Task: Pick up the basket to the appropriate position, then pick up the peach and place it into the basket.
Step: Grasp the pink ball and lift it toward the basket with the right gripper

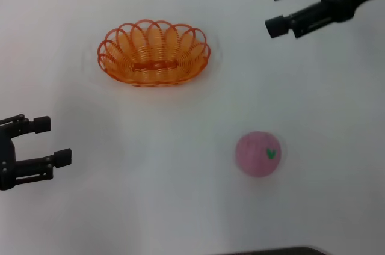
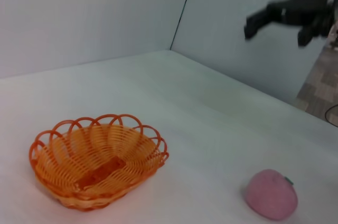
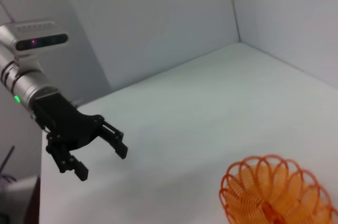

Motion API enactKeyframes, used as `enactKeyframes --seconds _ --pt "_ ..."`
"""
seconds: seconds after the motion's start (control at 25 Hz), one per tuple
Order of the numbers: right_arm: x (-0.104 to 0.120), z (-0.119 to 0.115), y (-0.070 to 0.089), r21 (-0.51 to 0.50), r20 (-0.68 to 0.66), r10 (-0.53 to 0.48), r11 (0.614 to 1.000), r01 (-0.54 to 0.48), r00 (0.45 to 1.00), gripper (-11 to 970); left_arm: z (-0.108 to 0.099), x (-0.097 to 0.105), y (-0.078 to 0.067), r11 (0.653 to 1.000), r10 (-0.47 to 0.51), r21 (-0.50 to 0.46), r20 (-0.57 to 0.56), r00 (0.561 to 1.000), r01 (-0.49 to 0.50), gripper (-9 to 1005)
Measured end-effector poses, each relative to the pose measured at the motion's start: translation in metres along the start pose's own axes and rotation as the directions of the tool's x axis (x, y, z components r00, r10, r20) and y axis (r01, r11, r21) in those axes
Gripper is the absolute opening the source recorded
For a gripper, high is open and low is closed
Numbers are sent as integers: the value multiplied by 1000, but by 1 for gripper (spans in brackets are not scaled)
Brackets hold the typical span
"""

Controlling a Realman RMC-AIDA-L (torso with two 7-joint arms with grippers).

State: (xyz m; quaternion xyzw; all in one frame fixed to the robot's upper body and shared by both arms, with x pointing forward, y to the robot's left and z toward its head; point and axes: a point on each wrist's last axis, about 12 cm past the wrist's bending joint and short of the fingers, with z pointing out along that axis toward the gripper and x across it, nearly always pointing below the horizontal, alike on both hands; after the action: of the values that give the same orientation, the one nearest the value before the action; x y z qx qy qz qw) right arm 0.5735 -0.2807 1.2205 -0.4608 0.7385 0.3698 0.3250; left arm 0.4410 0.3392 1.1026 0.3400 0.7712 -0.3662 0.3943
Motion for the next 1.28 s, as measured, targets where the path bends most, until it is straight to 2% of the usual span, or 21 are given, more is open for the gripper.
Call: enactKeyframes --seconds 0.12,0.2,0.4,0.88,1.28 --pt "-34 9 9 9 -116 -66 998 67 991 936 0 1 1 1000 -4 -9 -3 1000 4 841" --pt "-47 20 15 10 -203 -106 994 110 973 936 0 1 1 1000 -7 -11 -3 1000 7 840" --pt "-63 51 30 -11 -407 -163 985 174 899 936 3 0 2 1000 -25 -5 0 1000 25 840" --pt "-45 106 51 -120 -620 -195 981 153 760 936 9 -2 7 999 -48 9 9 999 48 838" --pt "-14 131 39 -123 -672 -147 989 86 726 929 11 -2 7 998 -58 12 11 998 57 836"
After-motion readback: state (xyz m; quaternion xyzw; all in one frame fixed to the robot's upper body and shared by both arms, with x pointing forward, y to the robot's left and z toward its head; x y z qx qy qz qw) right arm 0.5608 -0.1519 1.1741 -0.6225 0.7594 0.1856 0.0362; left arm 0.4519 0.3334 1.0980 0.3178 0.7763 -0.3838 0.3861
